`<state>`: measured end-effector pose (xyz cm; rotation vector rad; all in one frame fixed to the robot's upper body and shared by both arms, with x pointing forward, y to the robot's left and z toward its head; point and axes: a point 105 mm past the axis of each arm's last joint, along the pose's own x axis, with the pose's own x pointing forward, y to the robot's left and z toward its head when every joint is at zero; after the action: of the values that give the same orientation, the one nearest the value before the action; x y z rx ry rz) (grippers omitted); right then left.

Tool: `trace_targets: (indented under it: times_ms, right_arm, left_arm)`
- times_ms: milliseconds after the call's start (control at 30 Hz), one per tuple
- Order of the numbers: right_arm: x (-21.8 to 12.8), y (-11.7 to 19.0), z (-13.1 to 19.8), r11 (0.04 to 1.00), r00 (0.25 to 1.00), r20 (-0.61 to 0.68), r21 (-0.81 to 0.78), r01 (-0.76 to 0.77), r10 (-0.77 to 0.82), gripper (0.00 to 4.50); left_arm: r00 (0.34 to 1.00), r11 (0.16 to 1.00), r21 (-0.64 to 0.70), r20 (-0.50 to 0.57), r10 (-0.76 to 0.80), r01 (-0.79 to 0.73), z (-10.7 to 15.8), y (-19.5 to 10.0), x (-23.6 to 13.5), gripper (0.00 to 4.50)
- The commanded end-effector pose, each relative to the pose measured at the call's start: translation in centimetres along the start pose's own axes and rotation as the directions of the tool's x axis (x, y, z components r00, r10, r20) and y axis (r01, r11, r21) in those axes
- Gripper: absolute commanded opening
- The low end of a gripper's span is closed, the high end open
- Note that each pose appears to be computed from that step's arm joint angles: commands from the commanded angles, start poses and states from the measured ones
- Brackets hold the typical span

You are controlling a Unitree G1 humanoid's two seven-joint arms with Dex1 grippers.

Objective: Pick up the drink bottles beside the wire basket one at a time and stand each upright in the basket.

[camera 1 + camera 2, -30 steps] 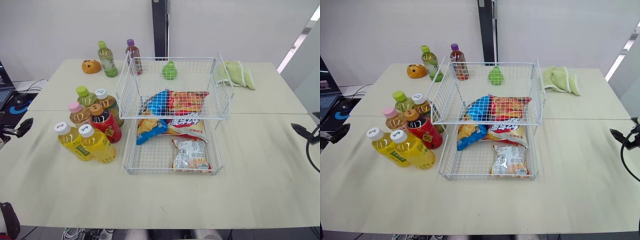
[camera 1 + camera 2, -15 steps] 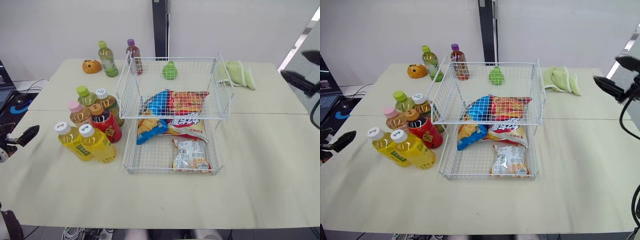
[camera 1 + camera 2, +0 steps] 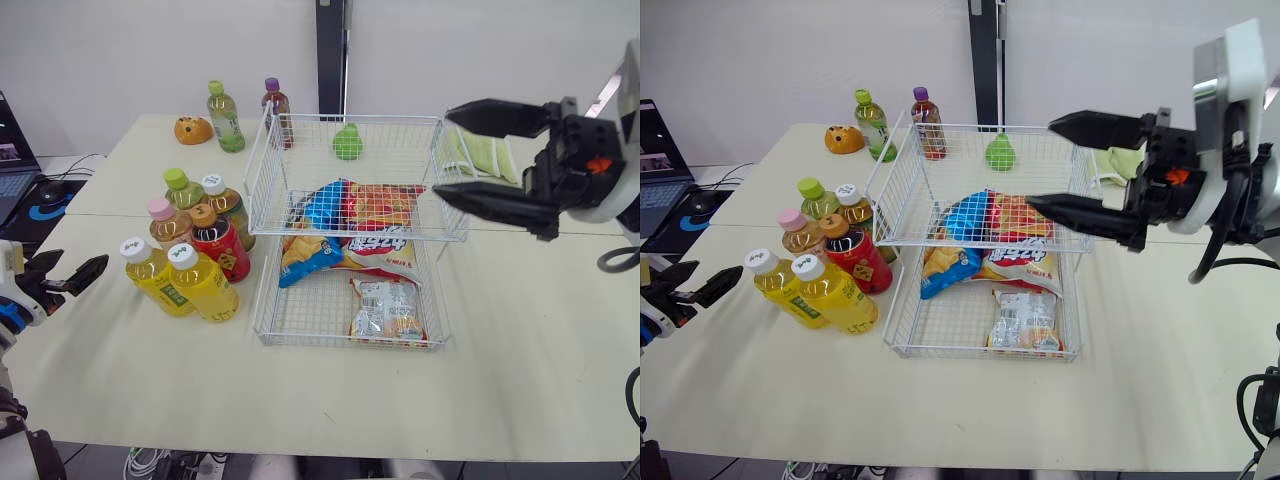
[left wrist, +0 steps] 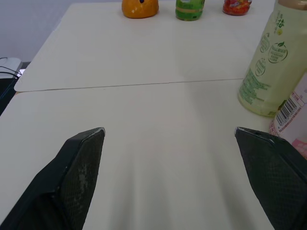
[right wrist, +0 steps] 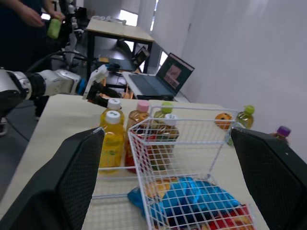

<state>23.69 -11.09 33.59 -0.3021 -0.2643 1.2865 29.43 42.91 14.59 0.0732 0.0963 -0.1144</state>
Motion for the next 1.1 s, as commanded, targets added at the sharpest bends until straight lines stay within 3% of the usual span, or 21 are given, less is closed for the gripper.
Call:
trace_targets:
  times_ms: [33,267,533,867,1100]
  right_arm:
    - [0.3,0.4,1.2,0.999,1.000,0.023,-0.040,-0.003,0.003,4.48]
    - [1.0,-0.1,0.3,0.998,1.000,0.028,-0.058,-0.008,0.009,4.48]
    - [2.3,0.1,0.1,0.994,0.994,0.053,-0.052,-0.094,0.097,4.48]
    - [3.9,2.3,-2.3,0.959,0.956,0.074,-0.025,-0.282,0.283,4.48]
    - [4.1,3.1,-4.1,0.945,0.942,0.079,-0.029,-0.325,0.326,4.48]
  left_arm:
    - [0.998,1.000,0.022,0.060,-0.001,-0.001,1.8,0.2,-0.3,4.50]
    - [0.997,0.996,0.088,0.075,0.019,-0.025,1.9,-0.1,-1.1,4.50]
    - [0.995,0.999,0.016,0.092,0.027,-0.028,2.1,-0.8,-3.9,4.50]
    - [0.987,0.993,-0.014,0.109,0.120,-0.119,1.4,-2.2,-9.3,4.50]
    - [0.979,0.986,-0.044,0.117,0.165,-0.161,1.2,-3.9,-12.9,4.50]
